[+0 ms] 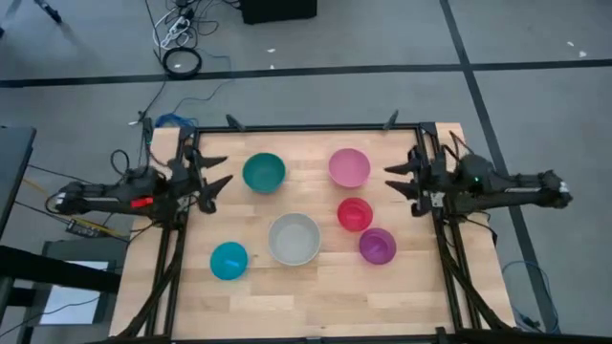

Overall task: Nest bowls inside each other
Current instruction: Stack the pink bowl on top of the gray bowl

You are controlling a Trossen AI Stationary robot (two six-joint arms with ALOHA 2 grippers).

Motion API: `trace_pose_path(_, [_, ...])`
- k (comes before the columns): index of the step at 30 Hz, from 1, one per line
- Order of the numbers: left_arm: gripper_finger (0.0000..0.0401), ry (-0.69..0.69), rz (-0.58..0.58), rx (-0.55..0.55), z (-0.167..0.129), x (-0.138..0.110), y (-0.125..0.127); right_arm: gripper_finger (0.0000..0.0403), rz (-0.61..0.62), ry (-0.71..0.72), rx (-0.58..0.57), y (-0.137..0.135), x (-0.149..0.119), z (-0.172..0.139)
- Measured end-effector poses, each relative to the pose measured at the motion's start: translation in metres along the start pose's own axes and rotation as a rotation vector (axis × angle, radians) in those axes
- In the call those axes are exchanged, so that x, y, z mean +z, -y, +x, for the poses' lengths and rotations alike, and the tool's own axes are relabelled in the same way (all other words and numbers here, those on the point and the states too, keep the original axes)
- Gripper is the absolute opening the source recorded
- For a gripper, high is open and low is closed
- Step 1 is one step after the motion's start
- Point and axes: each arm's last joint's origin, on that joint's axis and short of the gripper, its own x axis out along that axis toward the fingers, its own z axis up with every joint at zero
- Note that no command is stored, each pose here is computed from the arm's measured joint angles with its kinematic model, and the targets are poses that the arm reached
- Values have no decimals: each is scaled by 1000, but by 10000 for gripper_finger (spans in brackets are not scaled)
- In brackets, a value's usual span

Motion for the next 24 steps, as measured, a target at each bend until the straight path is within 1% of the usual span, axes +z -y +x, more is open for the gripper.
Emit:
trace_pose_path(2, [259,-167,-16,77,17,14,1,155,18,-114,-39,0,24,25])
trace_pose_path(4, [259,-330,-19,133,32,26,2,155,67,-281,-169,4,42,50])
trace_pose_path(6, [259,-447,-12,151,47,34,5,155,96,-452,-314,9,53,70])
trace_pose_path(7, [259,-479,-18,156,54,37,7,155,100,-523,-369,11,57,78])
trace_pose_path(8, [259,-488,-48,161,62,40,10,155,102,-572,-408,13,61,85])
trace_pose_path(9, [259,-491,-95,160,70,41,14,155,99,-612,-435,15,63,93])
trace_pose_path(11, [259,-479,-186,143,85,41,21,155,85,-681,-452,17,61,108])
trace_pose_path(12, [259,-471,-213,113,91,41,24,155,78,-701,-450,17,58,115])
trace_pose_path(13, [259,-464,-209,86,96,41,27,155,70,-715,-444,17,55,120])
trace_pose_path(17, [259,-458,-157,10,112,33,35,155,52,-711,-364,15,47,138])
trace_pose_path(21, [259,-457,-150,-9,121,28,40,155,52,-759,-167,8,35,151])
trace_pose_path(24, [259,-465,-148,-1,126,24,40,155,60,-764,-52,4,30,159])
